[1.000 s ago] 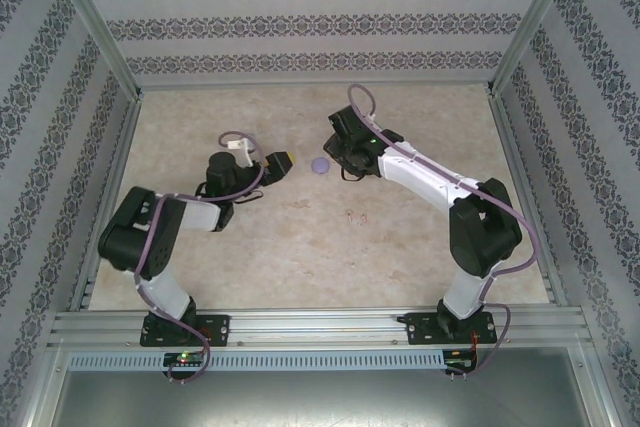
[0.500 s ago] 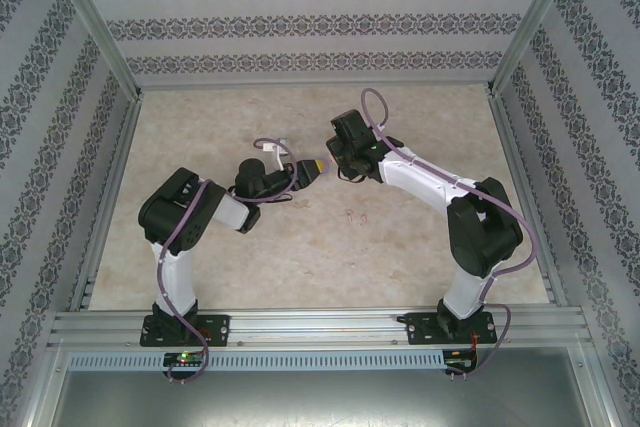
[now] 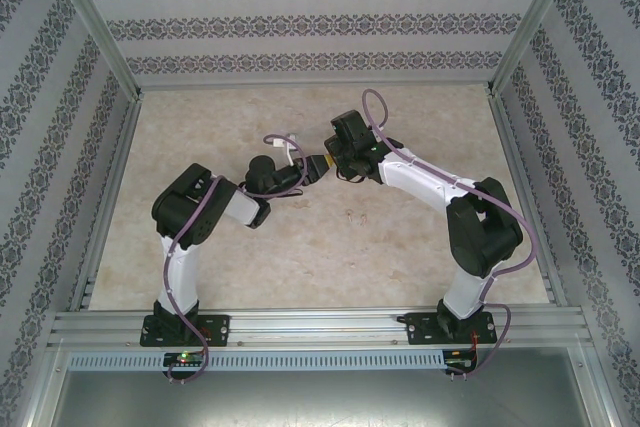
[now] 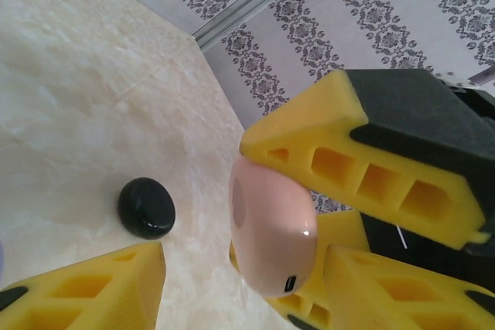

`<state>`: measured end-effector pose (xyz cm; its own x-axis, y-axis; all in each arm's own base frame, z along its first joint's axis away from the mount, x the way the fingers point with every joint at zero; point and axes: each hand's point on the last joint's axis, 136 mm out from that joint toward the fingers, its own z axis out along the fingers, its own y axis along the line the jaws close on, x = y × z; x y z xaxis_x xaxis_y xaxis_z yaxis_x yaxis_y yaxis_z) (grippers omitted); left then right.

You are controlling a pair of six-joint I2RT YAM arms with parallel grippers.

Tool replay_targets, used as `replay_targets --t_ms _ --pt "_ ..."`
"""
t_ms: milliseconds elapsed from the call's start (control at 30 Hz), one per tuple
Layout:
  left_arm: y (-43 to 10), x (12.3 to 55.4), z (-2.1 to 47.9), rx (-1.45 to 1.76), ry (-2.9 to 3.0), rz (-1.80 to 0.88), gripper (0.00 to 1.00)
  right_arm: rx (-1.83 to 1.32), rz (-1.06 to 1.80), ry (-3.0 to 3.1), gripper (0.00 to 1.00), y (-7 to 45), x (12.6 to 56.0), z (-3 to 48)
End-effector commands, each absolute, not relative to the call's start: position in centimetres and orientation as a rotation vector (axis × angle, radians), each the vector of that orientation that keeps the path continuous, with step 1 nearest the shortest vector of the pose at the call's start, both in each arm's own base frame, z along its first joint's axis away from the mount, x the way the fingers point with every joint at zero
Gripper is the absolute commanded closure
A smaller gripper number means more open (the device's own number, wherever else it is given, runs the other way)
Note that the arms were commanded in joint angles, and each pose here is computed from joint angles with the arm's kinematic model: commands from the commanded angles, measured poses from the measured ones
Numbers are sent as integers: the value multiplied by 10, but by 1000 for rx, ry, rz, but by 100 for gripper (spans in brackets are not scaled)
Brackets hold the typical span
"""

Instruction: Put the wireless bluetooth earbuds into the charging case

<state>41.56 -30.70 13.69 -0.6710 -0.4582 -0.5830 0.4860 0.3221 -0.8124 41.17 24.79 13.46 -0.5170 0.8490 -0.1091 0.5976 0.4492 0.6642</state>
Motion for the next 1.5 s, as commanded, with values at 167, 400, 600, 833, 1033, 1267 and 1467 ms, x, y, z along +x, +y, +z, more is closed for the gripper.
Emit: replay_targets --t_ms 167,400,600,833,1033,1267,1467 --pt "-320 417 154 53 1696 -1503 51 1209 850 2263 66 254 407 144" --pt "-321 419 153 51 1693 -1508 65 1209 850 2265 66 253 405 143" --pt "-322 421 154 47 1690 -1508 75 1207 854 2266 66 254 405 143" --pt "-324 422 150 41 1692 -1520 91 1205 875 2259 65 256 406 147" --pt "-324 422 150 30 1694 -1528 100 1188 926 2213 38 255 415 161" --pt "-317 415 158 48 1701 -1525 100 1018 928 2132 24 212 422 211" --pt "-301 408 180 141 1724 -1515 100 693 855 2173 24 166 393 224"
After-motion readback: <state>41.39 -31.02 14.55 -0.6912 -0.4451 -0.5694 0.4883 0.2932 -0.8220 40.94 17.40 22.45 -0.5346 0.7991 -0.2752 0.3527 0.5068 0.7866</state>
